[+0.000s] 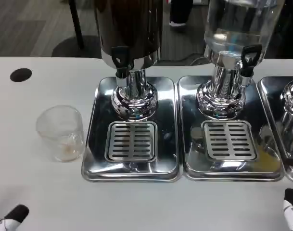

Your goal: Grasp the cup under the faucet to collect the drink, then remove the cup.

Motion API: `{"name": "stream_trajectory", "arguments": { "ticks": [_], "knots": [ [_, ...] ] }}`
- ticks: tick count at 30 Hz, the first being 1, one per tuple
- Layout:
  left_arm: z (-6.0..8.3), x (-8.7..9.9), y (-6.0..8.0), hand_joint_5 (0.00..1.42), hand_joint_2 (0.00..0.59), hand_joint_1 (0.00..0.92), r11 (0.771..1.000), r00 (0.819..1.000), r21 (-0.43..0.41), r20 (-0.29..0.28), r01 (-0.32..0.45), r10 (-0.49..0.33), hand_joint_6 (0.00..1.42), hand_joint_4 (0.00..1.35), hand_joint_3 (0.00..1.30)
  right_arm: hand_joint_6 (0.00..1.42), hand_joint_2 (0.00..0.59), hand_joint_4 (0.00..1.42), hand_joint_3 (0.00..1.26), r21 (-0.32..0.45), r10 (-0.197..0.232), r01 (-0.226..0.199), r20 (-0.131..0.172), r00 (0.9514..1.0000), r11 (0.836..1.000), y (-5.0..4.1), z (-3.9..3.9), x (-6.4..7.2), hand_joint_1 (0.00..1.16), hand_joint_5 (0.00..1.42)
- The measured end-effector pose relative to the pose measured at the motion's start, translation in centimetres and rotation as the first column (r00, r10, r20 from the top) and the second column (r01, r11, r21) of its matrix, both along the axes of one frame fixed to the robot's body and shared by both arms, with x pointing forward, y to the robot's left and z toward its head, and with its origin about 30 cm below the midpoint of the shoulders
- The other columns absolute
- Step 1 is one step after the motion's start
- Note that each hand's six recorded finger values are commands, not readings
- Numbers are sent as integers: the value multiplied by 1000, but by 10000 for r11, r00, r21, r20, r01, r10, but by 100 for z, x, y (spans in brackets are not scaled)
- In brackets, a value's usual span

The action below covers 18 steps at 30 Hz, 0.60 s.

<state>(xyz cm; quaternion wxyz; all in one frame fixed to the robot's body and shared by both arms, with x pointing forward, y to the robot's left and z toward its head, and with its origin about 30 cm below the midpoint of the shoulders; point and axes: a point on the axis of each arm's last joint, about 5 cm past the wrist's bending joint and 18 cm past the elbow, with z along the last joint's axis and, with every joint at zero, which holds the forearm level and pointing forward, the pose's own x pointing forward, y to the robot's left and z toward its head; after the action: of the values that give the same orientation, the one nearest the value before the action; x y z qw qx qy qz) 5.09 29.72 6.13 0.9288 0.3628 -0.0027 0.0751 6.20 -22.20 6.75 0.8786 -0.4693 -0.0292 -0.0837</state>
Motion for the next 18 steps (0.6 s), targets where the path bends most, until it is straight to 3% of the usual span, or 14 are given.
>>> {"name": "stream_trajectory", "arguments": {
  "ticks": [7, 11, 18],
  "knots": [
    [-49, 61, -26, 189, 30, 205, 9935, 9945, -672, 445, -917, 948, 296, 68, 0, 0, 496, 171, 277, 59, -11, 11, 29, 10000, 10000, -6, 2, -18, 588, 72],
    [-94, 145, -11, 190, 28, 204, 9858, 9879, -793, 356, -1478, 1510, 295, 69, 0, 0, 496, 173, 277, 95, 42, -43, 87, 10000, 9999, -3, 4, -19, 588, 72],
    [-121, 206, -20, 192, 26, 201, 9856, 9856, -120, 93, -1688, 1690, 283, 70, 0, 0, 497, 173, 277, 100, 68, -69, 148, 9999, 9999, -7, 9, -19, 588, 72]
  ]
}}
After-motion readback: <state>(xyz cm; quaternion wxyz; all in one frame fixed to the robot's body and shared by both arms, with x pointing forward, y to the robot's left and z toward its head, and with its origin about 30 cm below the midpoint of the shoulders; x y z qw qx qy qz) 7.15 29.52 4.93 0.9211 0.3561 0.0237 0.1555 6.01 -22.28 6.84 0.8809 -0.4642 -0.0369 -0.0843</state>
